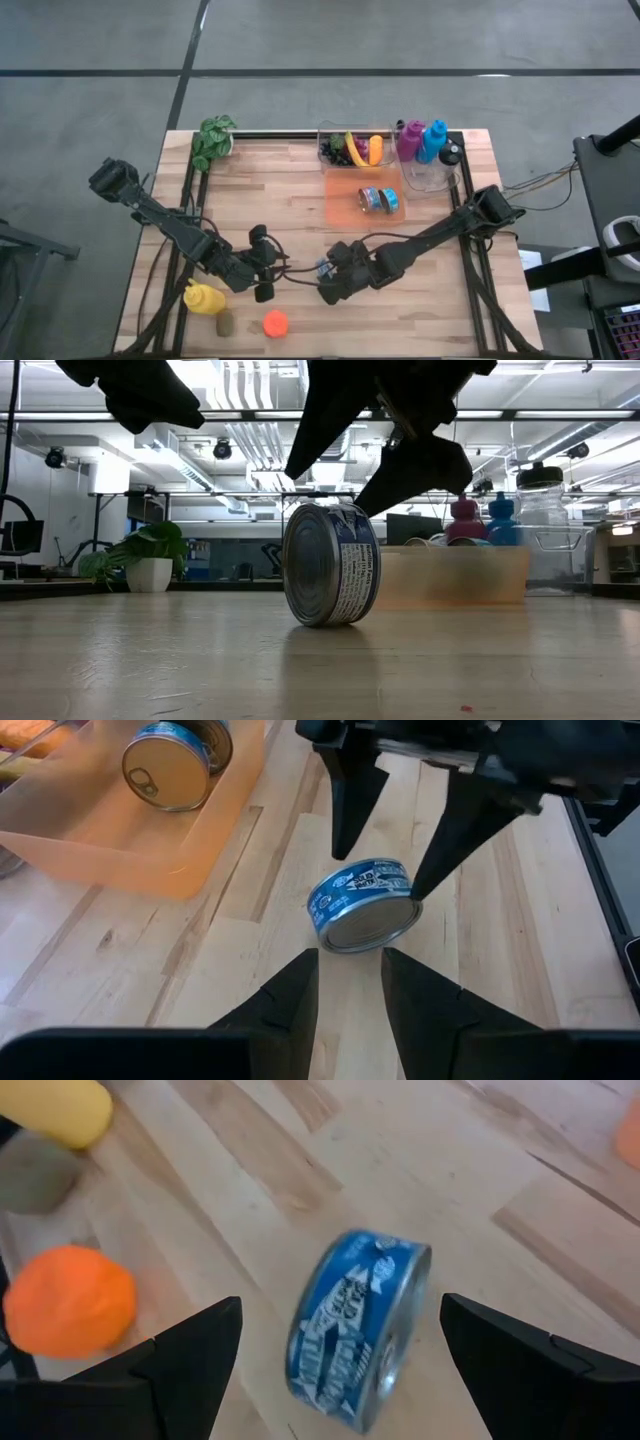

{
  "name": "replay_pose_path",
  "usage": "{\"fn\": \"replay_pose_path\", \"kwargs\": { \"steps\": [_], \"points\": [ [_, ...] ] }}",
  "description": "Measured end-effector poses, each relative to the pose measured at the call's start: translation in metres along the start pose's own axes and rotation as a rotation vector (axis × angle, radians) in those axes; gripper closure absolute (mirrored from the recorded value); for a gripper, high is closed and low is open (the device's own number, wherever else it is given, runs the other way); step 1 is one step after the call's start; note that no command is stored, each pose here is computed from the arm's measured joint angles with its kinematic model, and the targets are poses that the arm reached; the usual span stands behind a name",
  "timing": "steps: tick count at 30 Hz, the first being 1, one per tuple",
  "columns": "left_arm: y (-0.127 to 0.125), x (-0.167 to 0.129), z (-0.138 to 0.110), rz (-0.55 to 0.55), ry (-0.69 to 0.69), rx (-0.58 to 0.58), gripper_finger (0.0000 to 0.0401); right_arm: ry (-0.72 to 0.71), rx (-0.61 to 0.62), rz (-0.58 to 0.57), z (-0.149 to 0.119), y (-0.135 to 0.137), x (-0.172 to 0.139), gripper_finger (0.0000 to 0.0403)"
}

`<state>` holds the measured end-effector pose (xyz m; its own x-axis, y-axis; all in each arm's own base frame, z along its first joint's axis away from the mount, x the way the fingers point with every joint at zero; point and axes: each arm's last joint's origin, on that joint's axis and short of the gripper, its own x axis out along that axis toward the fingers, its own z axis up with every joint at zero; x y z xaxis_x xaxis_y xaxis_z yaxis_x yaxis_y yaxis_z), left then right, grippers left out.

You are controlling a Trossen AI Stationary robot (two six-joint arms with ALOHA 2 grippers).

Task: Pick & Place Food Item
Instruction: Put the blue tuna can into the orange bin

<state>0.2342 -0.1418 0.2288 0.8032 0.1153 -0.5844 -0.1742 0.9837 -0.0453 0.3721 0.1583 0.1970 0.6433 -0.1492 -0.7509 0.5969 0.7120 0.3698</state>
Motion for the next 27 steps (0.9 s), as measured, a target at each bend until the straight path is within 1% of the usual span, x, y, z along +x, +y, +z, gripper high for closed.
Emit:
{"fn": "replay_pose_path", "kwargs": {
  "steps": [9, 14, 22, 27],
  "points": [
    [0.0, 0.0, 0.0, 0.001, 0.0, 0.001, 0.0283, 0.041, 0.01, -0.023, 0.001, -0.007, 0.016, 0.0075],
    [0.0, 0.0, 0.0, 0.0, 0.0, 0.0, 0.0283, 0.04, 0.014, -0.028, 0.003, -0.008, 0.02, 0.0081],
    [0.0, 0.0, 0.0, 0.0, 0.0, 0.0, 0.0283, 0.04, 0.009, -0.034, 0.003, -0.009, 0.021, 0.0074],
    [0.0, 0.0, 0.0, 0.0, 0.0, 0.0, 0.0283, 0.054, 0.004, -0.042, 0.003, -0.01, 0.021, 0.0076]
  ]
}}
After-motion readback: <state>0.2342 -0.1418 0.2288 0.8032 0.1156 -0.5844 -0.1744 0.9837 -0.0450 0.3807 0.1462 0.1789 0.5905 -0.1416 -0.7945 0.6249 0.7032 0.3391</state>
